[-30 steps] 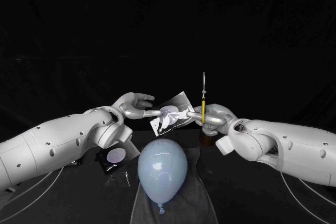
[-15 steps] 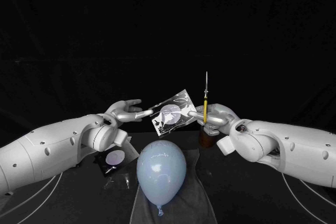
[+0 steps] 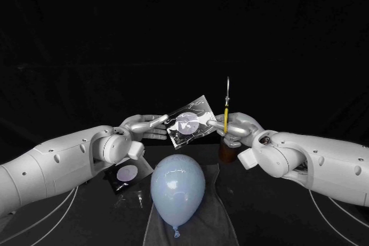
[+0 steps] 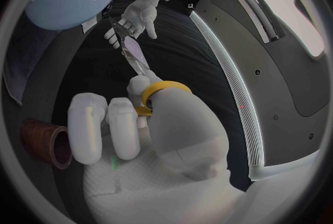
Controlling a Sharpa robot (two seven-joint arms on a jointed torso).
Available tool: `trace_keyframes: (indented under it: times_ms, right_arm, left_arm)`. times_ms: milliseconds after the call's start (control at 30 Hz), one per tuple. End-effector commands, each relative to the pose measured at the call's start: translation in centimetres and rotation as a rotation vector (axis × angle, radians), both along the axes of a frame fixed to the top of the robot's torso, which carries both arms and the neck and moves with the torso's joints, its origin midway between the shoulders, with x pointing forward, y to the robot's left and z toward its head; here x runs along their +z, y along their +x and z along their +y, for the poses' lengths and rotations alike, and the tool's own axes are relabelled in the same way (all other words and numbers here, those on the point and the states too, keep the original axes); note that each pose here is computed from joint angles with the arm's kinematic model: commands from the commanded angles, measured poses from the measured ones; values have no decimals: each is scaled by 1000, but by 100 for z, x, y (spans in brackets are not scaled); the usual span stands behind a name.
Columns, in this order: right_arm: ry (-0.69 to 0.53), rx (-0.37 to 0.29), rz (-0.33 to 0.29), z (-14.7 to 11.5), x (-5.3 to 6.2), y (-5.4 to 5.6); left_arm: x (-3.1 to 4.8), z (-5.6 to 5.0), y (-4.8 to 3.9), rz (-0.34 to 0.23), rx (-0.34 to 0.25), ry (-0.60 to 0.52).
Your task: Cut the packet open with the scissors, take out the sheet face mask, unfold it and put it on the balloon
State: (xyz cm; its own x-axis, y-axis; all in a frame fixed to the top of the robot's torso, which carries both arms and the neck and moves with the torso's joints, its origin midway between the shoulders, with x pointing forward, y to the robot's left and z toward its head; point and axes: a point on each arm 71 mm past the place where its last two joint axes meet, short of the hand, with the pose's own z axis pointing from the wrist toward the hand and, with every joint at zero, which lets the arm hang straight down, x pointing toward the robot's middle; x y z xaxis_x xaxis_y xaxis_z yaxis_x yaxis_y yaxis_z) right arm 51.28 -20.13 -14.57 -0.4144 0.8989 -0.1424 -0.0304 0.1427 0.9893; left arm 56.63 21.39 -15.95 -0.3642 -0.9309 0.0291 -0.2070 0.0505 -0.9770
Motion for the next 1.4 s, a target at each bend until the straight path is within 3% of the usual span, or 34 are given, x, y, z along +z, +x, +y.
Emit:
trace_keyframes:
  times_ms: [33,533,1000,1400]
  right_arm:
    - [9,-2,-36,23,35,18]
    - [40,-23,-48,102,72,126]
    - [59,-12,-41,202,51,141]
    - [63,-12,-36,216,45,154]
  left_arm:
    - [-30,-96,-29,49,-59,-139]
    - [-19,-430,-84,20,-169,-351]
    - [-44,-671,-84,-2,-132,-412]
    - [-73,-688,-79,-6,-107,-435]
